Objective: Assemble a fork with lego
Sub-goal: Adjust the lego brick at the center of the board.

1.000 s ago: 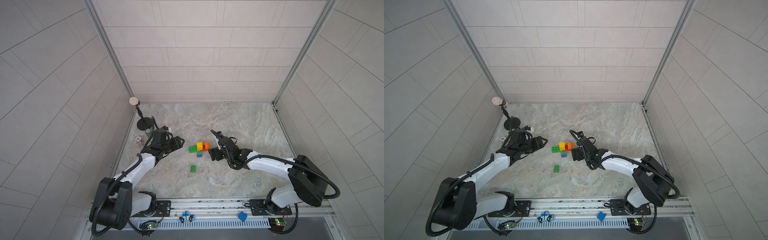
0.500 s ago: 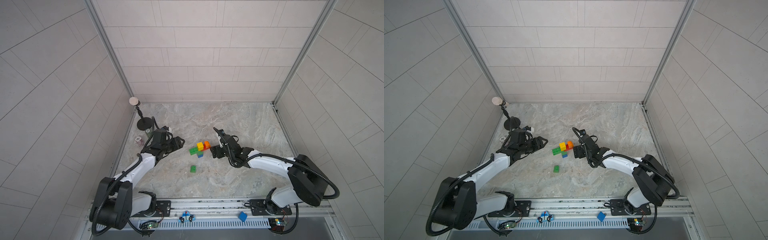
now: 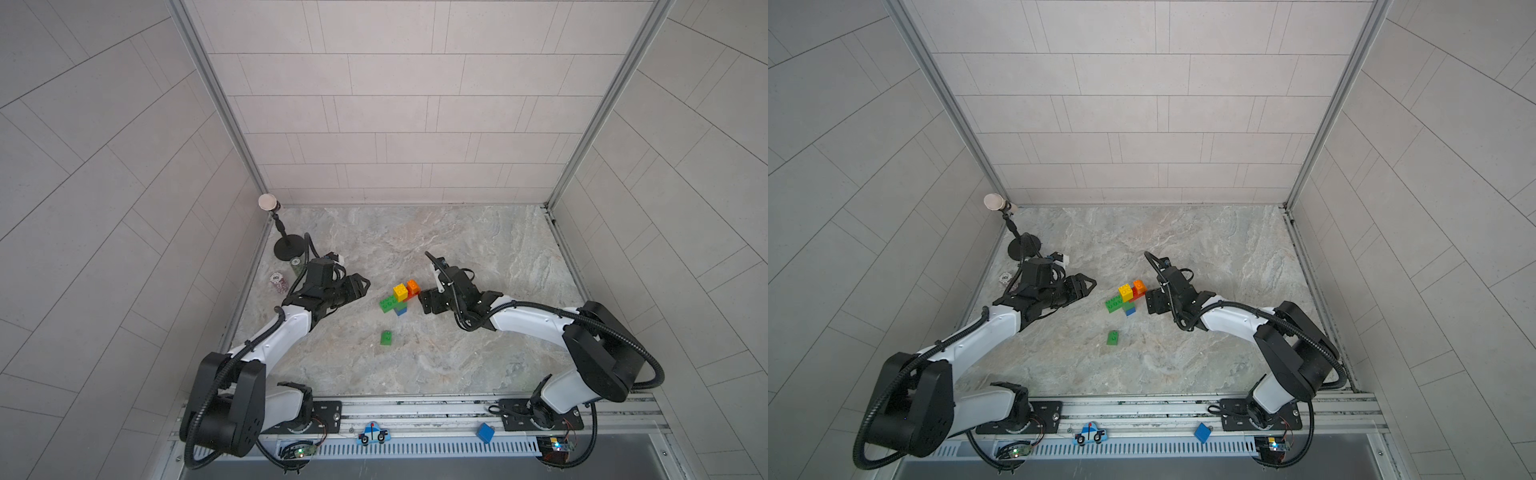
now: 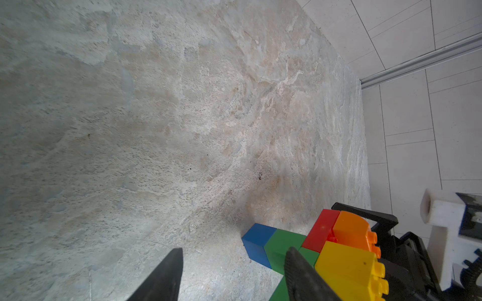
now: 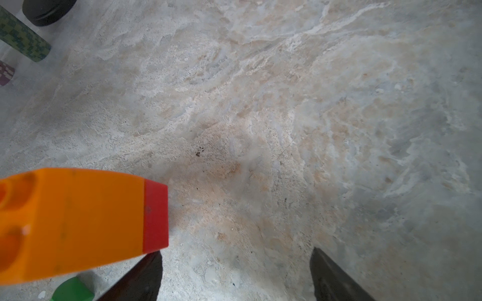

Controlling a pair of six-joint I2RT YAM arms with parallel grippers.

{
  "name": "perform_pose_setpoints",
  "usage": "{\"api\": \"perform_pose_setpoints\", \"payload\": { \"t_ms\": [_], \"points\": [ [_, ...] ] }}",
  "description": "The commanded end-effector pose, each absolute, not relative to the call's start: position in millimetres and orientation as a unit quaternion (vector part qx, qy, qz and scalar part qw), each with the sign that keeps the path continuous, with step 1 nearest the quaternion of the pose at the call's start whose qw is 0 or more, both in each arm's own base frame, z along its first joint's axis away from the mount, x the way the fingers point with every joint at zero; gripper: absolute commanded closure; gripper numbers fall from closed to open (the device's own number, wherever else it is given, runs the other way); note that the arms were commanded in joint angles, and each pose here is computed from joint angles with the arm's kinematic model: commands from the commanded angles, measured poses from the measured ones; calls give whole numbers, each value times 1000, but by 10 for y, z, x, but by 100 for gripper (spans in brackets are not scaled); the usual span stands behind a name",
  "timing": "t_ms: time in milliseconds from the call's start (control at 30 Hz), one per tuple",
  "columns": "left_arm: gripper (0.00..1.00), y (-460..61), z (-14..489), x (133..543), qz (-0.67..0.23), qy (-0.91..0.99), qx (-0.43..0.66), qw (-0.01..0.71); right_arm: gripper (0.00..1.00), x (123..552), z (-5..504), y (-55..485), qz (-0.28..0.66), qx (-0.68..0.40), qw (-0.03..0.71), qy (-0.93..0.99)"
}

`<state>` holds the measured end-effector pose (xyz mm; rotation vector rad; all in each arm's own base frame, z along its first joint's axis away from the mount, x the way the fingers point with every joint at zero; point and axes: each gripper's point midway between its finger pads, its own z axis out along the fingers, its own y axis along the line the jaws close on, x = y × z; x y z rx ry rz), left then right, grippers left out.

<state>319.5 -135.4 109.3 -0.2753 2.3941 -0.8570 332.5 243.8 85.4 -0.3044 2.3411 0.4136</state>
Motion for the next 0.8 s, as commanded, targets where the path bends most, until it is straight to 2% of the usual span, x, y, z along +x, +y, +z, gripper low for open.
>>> {"api": "perform_pose_setpoints", "payload": {
  "t_ms": [0,367,767],
  "points": [
    [34,-1373,1141,3225,-322,897,-96,287,11,3414,939,2505,175,-122,372,904],
    [35,-1437,1059,3132,-322,906,-80,263,11,3553,915,2593,194,-145,357,902],
    [50,-1715,891,2800,-332,917,-40,218,11,3665,927,2653,212,-162,343,901]
  ]
}}
